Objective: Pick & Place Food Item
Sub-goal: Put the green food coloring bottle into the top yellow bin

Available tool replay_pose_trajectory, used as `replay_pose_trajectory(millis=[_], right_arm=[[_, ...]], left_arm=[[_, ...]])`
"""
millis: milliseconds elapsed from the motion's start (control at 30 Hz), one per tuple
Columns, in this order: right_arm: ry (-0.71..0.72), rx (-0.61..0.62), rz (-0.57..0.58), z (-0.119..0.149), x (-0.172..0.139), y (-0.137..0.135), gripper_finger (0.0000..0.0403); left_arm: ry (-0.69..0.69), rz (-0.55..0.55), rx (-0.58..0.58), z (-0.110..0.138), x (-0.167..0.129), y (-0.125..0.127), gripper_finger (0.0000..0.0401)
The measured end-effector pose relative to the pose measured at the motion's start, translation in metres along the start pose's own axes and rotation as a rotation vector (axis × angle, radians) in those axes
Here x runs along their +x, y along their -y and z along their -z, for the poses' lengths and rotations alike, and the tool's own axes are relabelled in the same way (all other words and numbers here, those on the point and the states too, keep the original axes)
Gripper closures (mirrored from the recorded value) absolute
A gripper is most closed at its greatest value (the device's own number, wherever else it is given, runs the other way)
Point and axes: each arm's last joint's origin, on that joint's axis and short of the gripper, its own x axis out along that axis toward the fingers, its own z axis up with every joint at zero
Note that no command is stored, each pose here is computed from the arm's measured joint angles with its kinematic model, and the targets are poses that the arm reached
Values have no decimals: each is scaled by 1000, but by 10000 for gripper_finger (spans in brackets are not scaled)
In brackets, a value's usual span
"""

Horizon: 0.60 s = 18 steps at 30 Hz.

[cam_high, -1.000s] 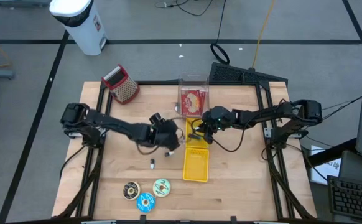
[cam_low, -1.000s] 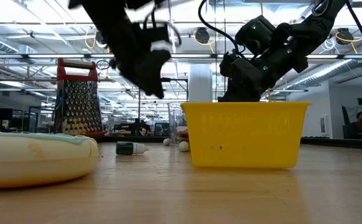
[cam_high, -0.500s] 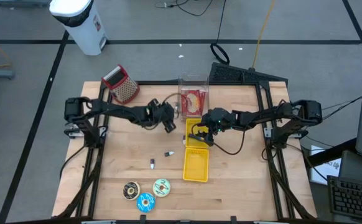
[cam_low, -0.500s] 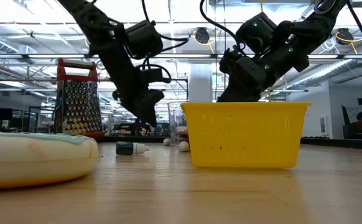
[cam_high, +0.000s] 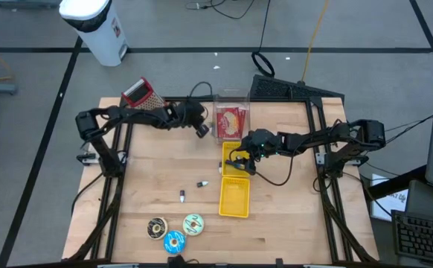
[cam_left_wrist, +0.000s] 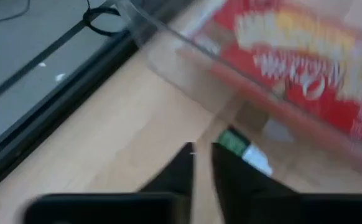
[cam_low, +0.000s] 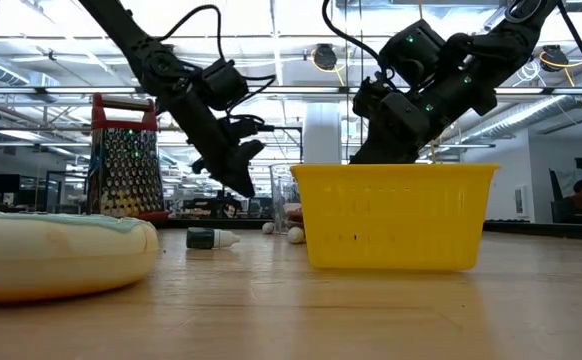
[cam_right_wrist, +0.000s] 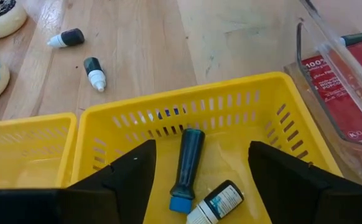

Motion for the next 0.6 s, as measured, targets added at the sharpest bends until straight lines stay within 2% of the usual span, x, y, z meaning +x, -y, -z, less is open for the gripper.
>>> replay_pose_trajectory(millis=[67, 233, 400, 600], right_arm=[[0, -9, 0, 0, 0, 0, 160], [2, -15, 1, 0, 0, 0, 162], [2, -8, 4, 0, 0, 2, 165], [3, 14, 7, 0, 0, 2, 165]], left_arm=[[37, 33, -65, -4, 1, -5, 389], [95, 78, -178, -6, 12, -2, 395], [29, 72, -286, 0, 27, -1, 398], [-18, 125, -333, 3, 42, 2, 399]])
